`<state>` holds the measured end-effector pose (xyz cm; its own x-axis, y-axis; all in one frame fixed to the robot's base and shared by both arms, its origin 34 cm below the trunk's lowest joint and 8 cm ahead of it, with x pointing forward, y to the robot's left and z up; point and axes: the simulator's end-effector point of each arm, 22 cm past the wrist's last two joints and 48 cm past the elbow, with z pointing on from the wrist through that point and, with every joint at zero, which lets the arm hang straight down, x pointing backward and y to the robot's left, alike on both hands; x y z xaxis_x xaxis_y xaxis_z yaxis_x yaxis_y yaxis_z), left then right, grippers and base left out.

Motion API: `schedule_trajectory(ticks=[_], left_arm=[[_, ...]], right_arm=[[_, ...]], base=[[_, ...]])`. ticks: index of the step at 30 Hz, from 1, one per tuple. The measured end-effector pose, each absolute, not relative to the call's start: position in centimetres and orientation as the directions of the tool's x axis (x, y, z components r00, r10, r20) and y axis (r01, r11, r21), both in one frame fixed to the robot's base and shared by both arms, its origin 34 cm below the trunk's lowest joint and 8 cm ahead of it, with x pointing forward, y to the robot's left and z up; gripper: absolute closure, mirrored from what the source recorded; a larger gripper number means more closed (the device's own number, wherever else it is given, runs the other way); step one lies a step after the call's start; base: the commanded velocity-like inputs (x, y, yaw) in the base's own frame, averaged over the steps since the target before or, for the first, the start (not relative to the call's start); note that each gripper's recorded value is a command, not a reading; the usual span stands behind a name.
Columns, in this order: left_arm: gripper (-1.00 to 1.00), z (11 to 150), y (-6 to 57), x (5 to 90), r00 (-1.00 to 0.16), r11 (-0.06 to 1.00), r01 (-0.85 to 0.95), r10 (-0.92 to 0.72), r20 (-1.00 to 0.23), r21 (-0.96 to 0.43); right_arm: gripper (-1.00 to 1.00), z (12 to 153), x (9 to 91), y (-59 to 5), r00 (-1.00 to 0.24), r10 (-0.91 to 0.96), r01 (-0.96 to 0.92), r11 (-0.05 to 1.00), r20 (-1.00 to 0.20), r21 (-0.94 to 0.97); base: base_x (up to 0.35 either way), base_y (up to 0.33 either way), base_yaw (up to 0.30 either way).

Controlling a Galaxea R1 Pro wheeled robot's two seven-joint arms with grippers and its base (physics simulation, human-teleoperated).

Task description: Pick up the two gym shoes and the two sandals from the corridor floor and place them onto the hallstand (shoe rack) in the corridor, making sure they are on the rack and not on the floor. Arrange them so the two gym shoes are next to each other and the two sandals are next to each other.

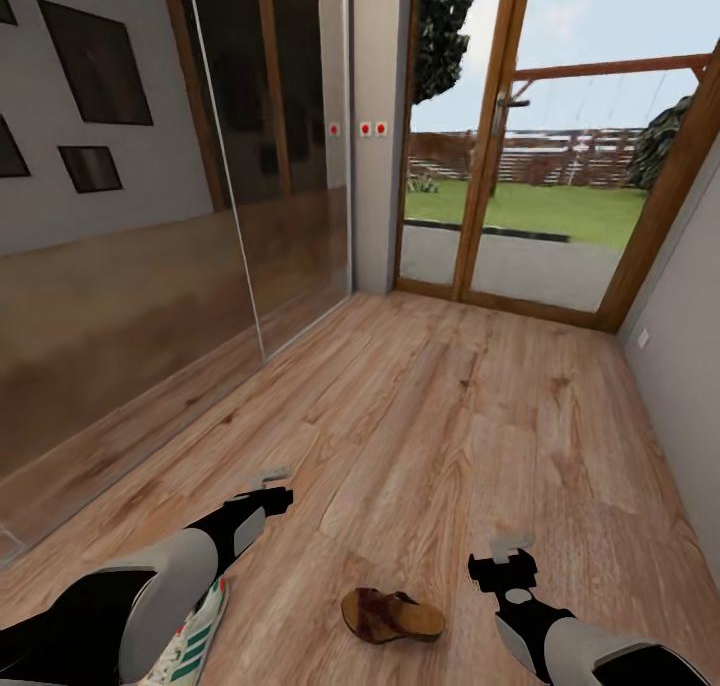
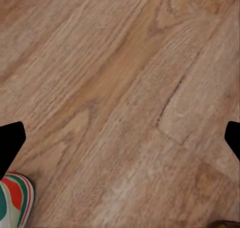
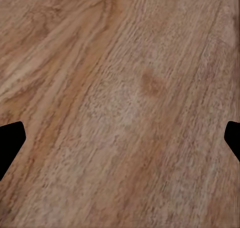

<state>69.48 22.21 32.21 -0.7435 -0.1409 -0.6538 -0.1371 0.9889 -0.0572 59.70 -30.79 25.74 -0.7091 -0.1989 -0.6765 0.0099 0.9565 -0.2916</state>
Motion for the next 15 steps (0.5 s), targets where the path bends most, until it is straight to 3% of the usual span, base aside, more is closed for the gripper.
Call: schedule_trajectory(ticks=[15], left_arm=[[-1.00, 32.20, 22.22, 69.49, -0.743, 0.989, -0.138, -0.142, -0.654, -0.057]], right_arm=[[-1.00, 25.72, 59.69, -30.79, -0.709, -0.199, 0.009, 0.956, -0.676, -0.292]], base=[[0.078, -0.093, 0.002]])
